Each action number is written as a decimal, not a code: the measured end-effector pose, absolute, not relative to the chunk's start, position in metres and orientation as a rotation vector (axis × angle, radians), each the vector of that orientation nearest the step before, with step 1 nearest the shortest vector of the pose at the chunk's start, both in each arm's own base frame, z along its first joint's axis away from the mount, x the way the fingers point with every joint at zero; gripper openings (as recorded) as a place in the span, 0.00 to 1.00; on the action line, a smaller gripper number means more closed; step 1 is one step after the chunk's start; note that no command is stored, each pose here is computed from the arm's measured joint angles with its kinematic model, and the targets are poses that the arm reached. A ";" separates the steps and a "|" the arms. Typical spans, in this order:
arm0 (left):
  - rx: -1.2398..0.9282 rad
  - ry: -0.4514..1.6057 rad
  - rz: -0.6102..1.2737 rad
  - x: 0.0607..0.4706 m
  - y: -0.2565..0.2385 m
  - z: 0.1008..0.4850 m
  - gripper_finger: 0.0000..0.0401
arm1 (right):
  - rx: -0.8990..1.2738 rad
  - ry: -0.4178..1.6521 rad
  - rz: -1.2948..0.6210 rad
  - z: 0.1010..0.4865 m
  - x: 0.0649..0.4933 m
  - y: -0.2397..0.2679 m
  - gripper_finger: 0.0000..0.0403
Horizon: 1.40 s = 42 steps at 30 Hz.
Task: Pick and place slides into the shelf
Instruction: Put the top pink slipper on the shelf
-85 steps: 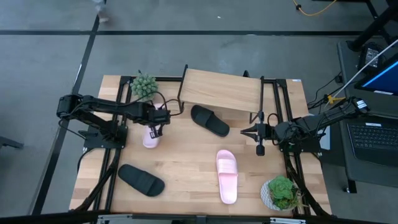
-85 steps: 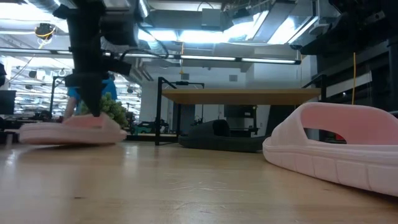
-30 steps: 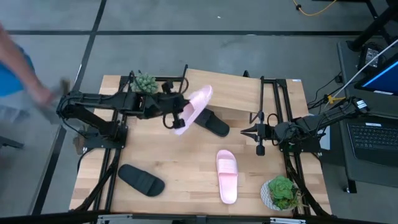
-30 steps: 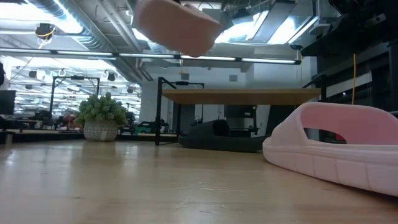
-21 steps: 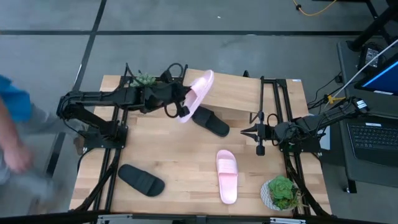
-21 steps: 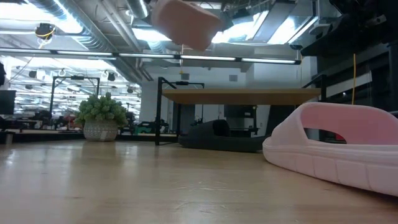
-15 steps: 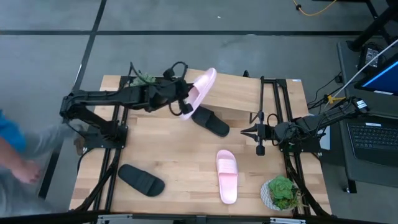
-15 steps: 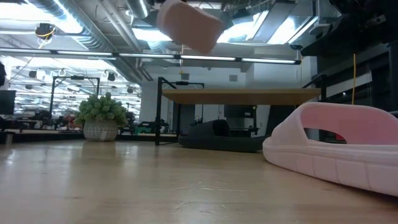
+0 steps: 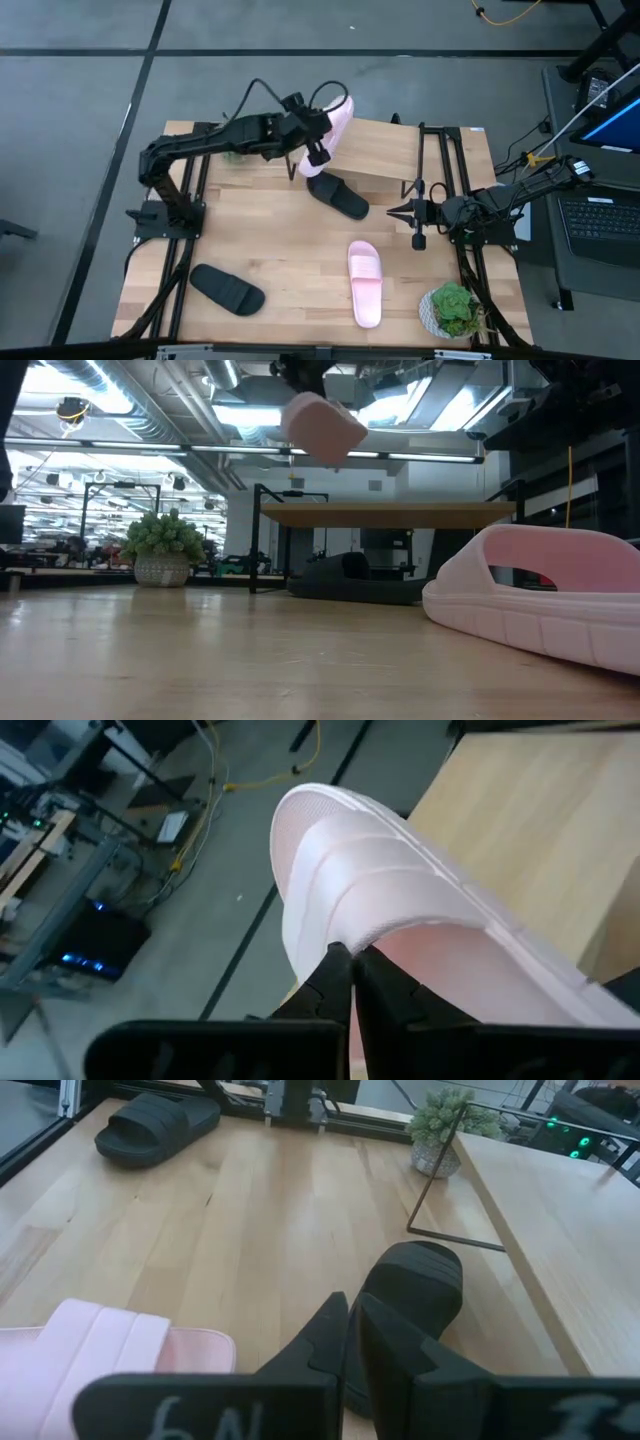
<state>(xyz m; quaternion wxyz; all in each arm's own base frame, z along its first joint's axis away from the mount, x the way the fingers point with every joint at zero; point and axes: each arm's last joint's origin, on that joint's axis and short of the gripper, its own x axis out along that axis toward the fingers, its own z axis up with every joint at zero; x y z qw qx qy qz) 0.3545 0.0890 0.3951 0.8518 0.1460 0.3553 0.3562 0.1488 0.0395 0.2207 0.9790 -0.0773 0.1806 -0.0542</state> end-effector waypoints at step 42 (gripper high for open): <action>0.497 1.204 0.819 0.378 0.125 0.328 0.00 | -0.148 0.409 -0.115 0.216 0.147 0.039 0.07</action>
